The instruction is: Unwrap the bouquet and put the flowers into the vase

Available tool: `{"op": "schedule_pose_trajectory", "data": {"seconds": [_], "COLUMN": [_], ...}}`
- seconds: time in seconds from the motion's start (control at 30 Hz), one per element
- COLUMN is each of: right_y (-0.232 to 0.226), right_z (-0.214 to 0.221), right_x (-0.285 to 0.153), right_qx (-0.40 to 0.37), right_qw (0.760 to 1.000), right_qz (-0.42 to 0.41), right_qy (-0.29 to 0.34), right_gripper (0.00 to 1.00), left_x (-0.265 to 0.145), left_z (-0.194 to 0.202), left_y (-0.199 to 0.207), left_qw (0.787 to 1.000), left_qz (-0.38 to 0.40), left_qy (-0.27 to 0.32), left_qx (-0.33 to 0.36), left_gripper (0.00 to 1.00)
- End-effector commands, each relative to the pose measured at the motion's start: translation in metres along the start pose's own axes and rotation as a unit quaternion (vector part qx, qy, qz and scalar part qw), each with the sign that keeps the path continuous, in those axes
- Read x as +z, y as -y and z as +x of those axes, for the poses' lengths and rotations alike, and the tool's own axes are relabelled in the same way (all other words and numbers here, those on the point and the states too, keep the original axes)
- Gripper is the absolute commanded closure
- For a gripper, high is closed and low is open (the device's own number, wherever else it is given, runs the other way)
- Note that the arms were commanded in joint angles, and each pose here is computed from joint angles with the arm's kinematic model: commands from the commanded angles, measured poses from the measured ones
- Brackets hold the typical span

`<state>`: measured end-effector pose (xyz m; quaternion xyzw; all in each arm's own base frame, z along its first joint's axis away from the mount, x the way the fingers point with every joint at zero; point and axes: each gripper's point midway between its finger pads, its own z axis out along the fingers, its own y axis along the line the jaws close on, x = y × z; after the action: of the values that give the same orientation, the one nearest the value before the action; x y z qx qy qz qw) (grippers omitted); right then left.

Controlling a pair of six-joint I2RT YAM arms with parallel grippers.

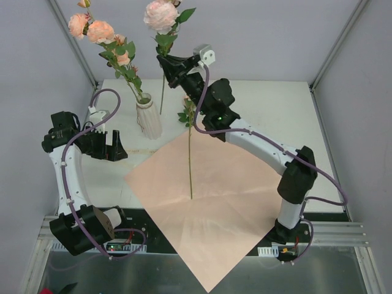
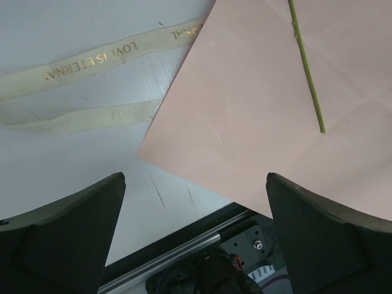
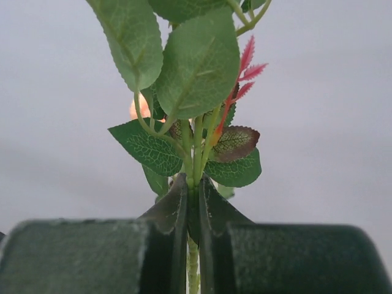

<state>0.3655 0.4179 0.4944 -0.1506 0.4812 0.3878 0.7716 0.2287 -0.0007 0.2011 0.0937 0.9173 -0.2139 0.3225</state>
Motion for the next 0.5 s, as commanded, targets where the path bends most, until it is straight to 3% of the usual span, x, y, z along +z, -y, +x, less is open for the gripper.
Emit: {"op": "schedule_pose_trajectory", "data": {"seconds": [0.0, 0.3, 0.47], "right_y": [-0.025, -0.043, -0.042], "right_z": [-0.06, -0.066, -0.049], "right_x": [0.027, 0.059, 0.068], "right_qx": [-0.02, -0.012, -0.01], "right_qw": [0.988, 0.982, 0.984], "right_qz": [-0.054, -0.084, -0.084], "right_qy": [0.141, 0.171, 0.158], "right_gripper": [0.99, 0.99, 0.99], "left_x": [-0.004, -0.002, 0.0], "left_z": [-0.008, 0.0, 0.002], "left_y": [0.005, 0.0, -0.002], "left_qw": [1.0, 1.0, 1.0], "left_qz": [0.015, 0.006, 0.009], "left_qy": [0.01, 0.0, -0.005], "left_qx": [-0.009, 0.006, 0.003], "left_gripper": [0.01, 0.01, 0.01]}}
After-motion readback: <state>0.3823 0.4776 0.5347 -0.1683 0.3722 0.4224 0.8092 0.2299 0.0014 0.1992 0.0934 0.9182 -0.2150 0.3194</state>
